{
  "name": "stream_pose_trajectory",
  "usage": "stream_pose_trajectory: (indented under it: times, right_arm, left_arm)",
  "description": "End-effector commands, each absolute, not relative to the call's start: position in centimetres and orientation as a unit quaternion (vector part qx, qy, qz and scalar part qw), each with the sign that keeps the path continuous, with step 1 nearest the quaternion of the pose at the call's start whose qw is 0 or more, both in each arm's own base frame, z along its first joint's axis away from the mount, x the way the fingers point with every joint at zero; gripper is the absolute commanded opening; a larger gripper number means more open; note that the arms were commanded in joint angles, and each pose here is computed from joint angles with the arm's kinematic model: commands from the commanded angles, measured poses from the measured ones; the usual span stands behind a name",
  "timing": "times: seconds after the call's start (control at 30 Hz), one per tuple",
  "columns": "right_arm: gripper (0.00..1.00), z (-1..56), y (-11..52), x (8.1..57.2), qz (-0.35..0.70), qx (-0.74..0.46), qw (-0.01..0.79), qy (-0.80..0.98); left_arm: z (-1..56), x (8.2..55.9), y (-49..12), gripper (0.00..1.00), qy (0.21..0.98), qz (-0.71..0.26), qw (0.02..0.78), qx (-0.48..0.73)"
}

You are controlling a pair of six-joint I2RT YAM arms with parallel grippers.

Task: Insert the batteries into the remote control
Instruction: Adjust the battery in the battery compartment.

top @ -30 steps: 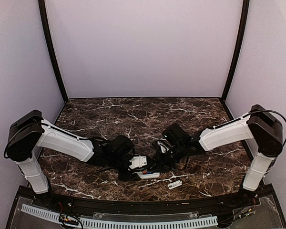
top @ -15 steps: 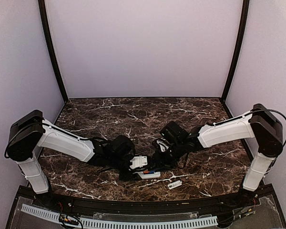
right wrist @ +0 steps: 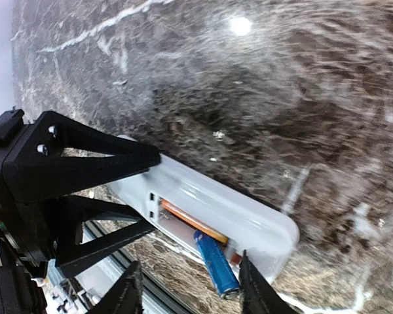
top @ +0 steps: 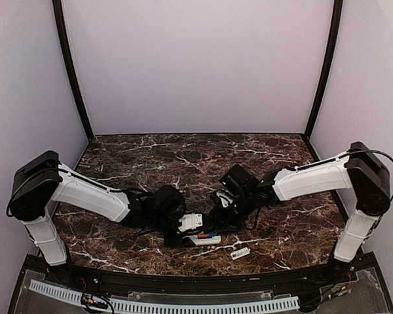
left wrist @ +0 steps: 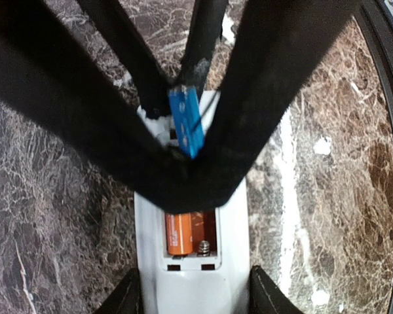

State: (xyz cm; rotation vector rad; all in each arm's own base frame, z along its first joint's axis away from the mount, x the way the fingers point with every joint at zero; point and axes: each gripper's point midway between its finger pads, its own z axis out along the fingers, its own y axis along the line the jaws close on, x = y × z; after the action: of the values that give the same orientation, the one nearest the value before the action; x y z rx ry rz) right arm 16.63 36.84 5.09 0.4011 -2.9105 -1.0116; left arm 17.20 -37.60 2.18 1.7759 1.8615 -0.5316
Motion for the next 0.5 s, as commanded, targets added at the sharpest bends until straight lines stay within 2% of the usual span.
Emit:
stream_pose_trajectory:
  times: [0.0,0.3,0.47]
  right_arm:
    - [0.5,3.87,34.83,16.5,-0.26,0.12,0.009,-0.958]
    - [0.5,4.2,35.26,16.61,-0.267,0.126,0.009,-0.955]
    - [0.4,4.57,35.07,16.75,-0.265,0.125,0.004,-0.956]
  left_arm:
    - [1.12,16.11,-38.85,0.0,0.671,-0.21,0.251,0.666]
    - [1.1,16.1,-38.85,0.0,0.671,-0.211,0.25,0.666]
    - [1.08,16.04,-38.87,0.0,0.67,-0.211,0.25,0.666]
